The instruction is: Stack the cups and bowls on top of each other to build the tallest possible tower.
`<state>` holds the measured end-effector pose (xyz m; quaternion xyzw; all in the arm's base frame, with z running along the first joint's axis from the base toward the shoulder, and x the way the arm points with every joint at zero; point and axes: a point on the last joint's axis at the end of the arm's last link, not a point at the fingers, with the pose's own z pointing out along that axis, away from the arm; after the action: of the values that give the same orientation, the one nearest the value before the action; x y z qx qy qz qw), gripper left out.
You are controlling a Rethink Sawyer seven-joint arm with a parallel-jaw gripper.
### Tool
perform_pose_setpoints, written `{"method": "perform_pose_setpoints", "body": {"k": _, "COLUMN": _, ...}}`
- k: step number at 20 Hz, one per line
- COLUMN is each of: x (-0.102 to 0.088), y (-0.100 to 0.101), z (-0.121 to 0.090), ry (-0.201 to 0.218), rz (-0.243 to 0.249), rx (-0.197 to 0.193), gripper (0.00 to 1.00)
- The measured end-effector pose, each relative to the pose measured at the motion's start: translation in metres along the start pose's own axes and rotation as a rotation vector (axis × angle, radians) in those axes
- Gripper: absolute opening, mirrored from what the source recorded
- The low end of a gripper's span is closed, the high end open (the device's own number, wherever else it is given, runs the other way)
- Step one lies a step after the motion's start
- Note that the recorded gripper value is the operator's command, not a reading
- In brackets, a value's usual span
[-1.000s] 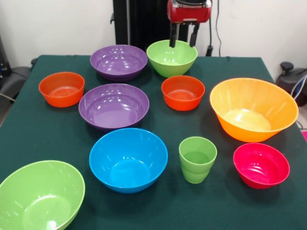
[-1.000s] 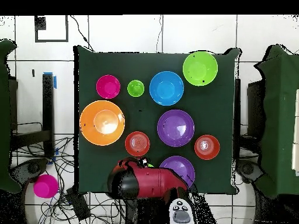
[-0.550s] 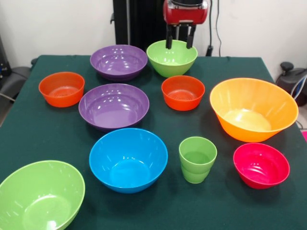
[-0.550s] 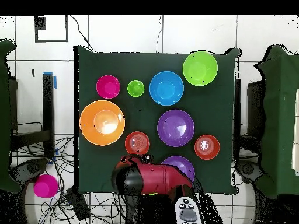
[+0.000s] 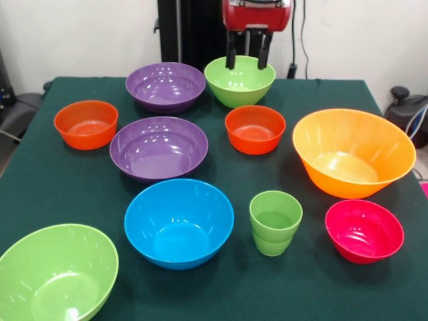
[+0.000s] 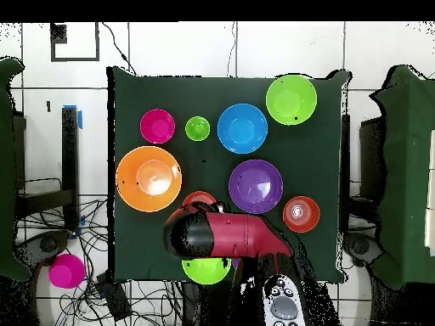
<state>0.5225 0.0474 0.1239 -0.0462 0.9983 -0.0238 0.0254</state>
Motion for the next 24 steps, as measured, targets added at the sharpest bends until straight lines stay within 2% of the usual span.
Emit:
{"method": "perform_pose_setpoints", "body": {"k": 7, "x": -0.046, "y": 0.003, "z": -0.014, "ry": -0.074, "rz": 0.008, "rx": -0.009, "gripper": 1.0}}
{"method": "perform_pose_setpoints", "body": {"k": 9, "x": -0.053, "y": 0.004, "z": -0.017, "ry": -0.084, "rz": 0.005, "rx": -0.009, "gripper": 1.0}}
{"method": "perform_pose_setpoints", "body": {"k": 10, "x": -0.068, "y": 0.007, "z": -0.024, "ry": -0.106, "rz": 0.0, "rx": -0.007, "gripper": 1.0}}
{"method": "perform_pose_setpoints", "body": {"k": 13, "x": -0.082, "y": 0.007, "z": -0.027, "ry": -0.129, "rz": 0.005, "rx": -0.01, "gripper": 1.0}}
{"method": "perform_pose_setpoints", "body": {"k": 18, "x": -0.099, "y": 0.005, "z": -0.025, "ry": -0.149, "rz": 0.01, "rx": -0.007, "gripper": 1.0}}
{"method": "perform_pose_setpoints", "body": {"k": 24, "x": -0.094, "y": 0.006, "z": -0.003, "ry": -0.137, "rz": 0.037, "rx": 0.008, "gripper": 1.0}}
